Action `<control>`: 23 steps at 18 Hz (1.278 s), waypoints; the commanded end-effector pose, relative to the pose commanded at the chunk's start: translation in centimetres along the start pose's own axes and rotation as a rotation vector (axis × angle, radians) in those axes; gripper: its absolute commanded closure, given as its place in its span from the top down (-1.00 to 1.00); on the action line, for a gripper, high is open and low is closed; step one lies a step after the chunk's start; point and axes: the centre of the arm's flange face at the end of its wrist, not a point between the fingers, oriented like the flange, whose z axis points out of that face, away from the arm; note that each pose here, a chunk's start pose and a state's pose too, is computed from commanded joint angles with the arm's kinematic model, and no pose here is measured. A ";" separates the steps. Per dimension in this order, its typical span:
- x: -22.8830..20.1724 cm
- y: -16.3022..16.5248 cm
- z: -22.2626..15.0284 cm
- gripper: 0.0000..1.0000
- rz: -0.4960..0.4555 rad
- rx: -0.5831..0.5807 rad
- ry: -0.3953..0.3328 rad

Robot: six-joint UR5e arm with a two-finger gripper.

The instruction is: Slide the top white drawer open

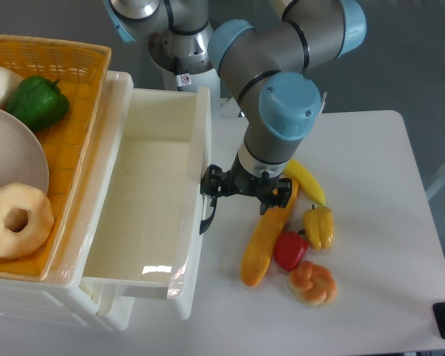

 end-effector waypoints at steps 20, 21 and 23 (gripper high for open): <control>-1.6 1.7 1.1 1.00 -0.077 0.019 0.168; -1.8 1.7 1.0 1.00 -0.085 0.027 0.185; -1.9 1.8 0.6 1.00 -0.088 0.030 0.188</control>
